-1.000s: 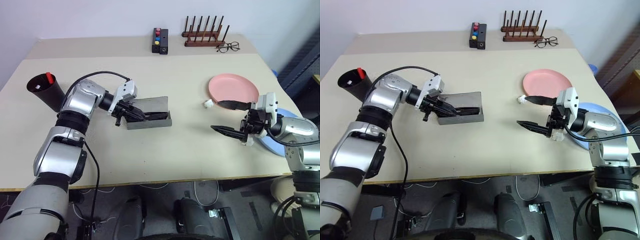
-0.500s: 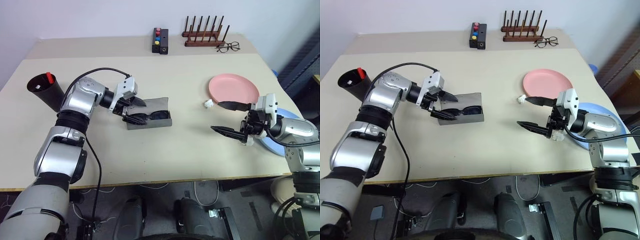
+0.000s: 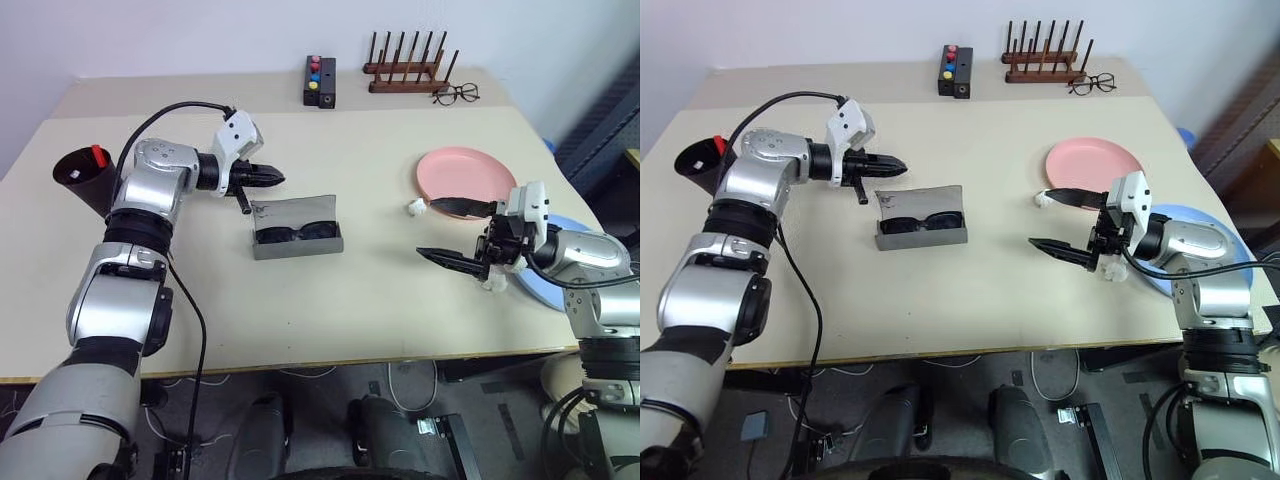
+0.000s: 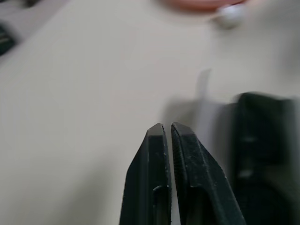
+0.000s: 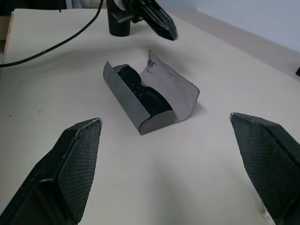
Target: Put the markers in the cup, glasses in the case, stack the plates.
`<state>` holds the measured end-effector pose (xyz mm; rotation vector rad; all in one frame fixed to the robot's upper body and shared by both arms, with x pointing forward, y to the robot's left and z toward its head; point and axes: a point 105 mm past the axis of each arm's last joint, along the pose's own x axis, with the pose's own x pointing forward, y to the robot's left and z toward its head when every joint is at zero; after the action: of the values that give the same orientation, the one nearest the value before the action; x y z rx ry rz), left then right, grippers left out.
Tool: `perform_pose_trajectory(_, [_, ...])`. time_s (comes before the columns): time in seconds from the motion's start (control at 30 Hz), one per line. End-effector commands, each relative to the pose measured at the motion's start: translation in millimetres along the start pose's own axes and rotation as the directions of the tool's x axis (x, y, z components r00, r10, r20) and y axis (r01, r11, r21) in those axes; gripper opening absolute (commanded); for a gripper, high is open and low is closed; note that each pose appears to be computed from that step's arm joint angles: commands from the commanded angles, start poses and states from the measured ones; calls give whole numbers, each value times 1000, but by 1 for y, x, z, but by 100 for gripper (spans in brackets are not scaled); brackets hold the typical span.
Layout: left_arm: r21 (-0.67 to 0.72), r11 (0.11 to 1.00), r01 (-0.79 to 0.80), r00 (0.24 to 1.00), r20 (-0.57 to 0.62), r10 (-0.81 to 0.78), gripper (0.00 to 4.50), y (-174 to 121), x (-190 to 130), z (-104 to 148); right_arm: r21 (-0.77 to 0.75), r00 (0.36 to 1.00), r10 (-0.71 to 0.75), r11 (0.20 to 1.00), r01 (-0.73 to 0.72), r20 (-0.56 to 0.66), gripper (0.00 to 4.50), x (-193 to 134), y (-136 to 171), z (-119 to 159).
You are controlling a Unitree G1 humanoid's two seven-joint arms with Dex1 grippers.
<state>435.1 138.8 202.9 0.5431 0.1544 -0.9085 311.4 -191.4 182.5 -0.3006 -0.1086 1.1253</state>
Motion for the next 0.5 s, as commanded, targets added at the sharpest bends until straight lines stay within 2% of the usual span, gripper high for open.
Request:
perform_pose_trajectory(0.03, [76, 993, -90, 996, 6, 90, 7, 8, 7, 11, -39, 1000, -8, 999, 9, 26, 450, 0, -2, 9])
perform_pose_trajectory(0.17, [143, 980, -140, 987, -64, 151, 7, 4, 21, -3, -37, 1000, -12, 999, 13, 28, 450, 0, -1, 9])
perform_pose_trajectory(0.23, [116, 983, -142, 983, -98, 154, 7, 0, 29, -9, -36, 1000, -15, 999, 16, 28, 450, 0, -1, 9])
perform_pose_trajectory(0.4, [149, 987, -57, 982, -170, 83, 7, -18, 44, -23, -33, 999, -22, 999, 23, 28, 450, -1, 0, 8])
perform_pose_trajectory(0.5, [164, 986, 10, 986, -165, 17, 7, -25, 43, -21, -32, 999, -28, 999, 28, 24, 450, -3, 0, 8])
